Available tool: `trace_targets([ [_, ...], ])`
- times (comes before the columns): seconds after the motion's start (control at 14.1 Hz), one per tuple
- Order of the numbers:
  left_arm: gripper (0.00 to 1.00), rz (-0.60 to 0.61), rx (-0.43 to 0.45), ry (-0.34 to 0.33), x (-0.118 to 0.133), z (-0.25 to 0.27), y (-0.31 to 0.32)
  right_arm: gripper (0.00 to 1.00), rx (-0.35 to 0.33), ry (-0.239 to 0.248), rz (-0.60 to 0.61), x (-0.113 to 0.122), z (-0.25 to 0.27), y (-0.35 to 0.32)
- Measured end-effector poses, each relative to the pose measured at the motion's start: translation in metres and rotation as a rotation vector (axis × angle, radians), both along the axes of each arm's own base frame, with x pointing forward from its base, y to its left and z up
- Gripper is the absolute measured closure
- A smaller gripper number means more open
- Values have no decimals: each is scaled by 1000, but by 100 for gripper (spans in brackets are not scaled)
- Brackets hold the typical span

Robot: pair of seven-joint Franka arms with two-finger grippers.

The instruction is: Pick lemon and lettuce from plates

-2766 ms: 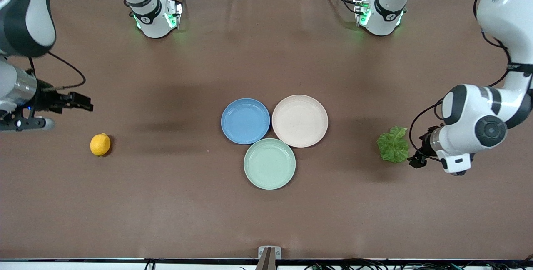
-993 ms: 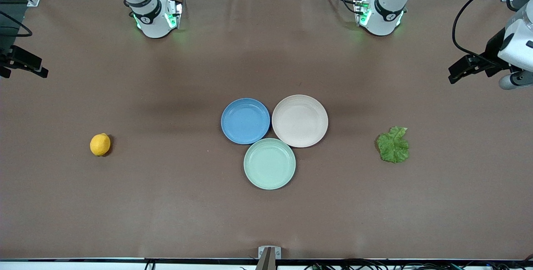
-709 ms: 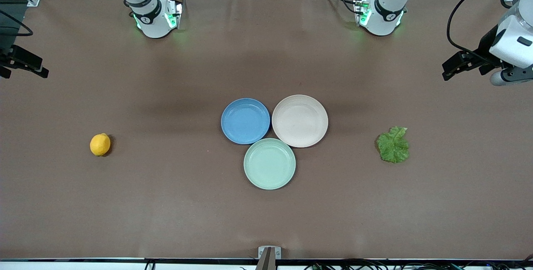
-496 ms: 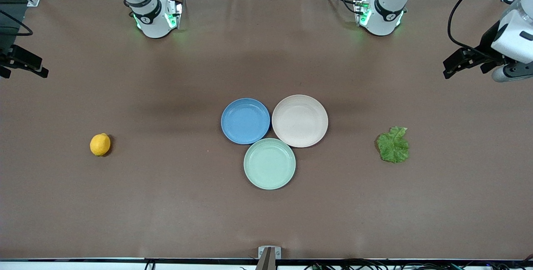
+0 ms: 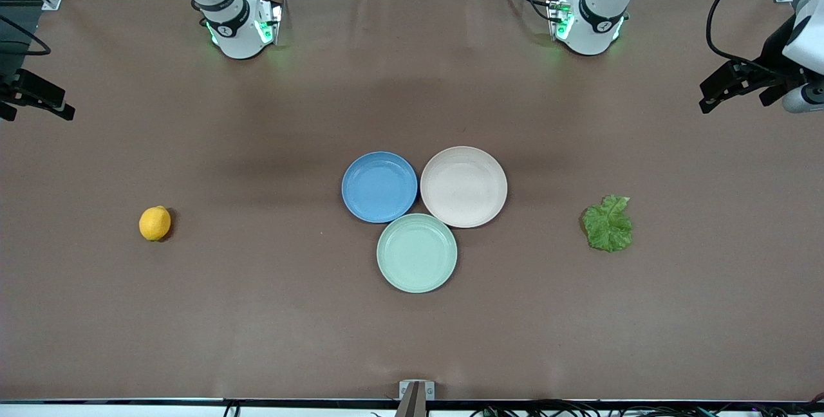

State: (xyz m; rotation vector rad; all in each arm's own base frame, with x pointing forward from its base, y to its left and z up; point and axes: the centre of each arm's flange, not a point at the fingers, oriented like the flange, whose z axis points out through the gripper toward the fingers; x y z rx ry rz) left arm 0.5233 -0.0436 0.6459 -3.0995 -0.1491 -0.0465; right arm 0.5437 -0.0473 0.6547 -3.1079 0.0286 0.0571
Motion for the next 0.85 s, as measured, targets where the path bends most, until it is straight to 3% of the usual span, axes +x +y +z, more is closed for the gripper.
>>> trace_targets([
  [0.85,0,-8,-8,42,2,-3,-5,0,-29,-9,53,2,3,27],
])
